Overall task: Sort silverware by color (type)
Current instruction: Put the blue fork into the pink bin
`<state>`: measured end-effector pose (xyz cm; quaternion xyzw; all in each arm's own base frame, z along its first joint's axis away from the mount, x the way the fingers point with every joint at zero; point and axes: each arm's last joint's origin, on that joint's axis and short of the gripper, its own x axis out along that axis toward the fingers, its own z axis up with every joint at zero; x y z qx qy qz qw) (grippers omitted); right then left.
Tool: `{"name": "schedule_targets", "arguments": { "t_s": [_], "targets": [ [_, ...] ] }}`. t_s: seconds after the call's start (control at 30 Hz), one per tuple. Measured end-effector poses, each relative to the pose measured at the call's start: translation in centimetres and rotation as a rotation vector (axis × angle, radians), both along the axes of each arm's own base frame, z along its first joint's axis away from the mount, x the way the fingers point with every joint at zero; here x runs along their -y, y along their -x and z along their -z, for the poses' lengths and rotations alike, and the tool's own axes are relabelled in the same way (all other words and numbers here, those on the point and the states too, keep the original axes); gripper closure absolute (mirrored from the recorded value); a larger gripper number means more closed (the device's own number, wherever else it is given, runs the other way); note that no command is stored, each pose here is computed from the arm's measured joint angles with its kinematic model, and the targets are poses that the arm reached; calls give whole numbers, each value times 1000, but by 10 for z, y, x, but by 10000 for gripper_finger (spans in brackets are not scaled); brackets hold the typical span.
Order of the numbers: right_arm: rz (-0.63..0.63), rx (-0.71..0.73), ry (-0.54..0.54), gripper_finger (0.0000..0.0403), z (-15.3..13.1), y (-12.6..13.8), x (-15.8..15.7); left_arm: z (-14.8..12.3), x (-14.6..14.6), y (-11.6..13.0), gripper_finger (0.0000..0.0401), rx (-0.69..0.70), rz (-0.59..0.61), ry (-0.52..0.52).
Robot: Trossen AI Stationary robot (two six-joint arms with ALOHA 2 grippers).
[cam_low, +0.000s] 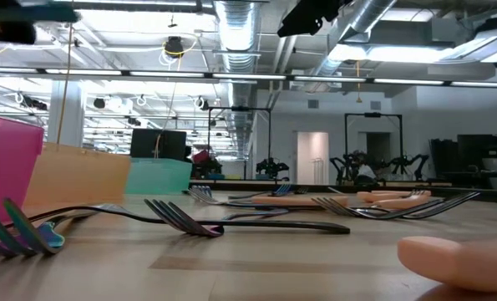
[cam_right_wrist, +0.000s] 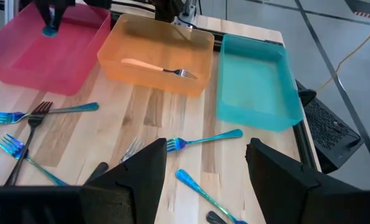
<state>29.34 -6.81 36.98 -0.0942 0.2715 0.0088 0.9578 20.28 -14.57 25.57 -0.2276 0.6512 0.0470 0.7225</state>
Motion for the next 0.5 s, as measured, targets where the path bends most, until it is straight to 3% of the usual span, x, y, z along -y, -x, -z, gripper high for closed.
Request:
{"name": "schedule_targets", "arguments": {
  "t_s": [0.17, 0.5],
  "targets": [
    [0, -1, -1, 163, 0, 0, 0, 24, 13, -4, 399, -157, 105, 10],
    [0, -29, -8, 163, 2, 2, 0, 33, 23, 1, 399, -188, 160, -39]
  ]
}}
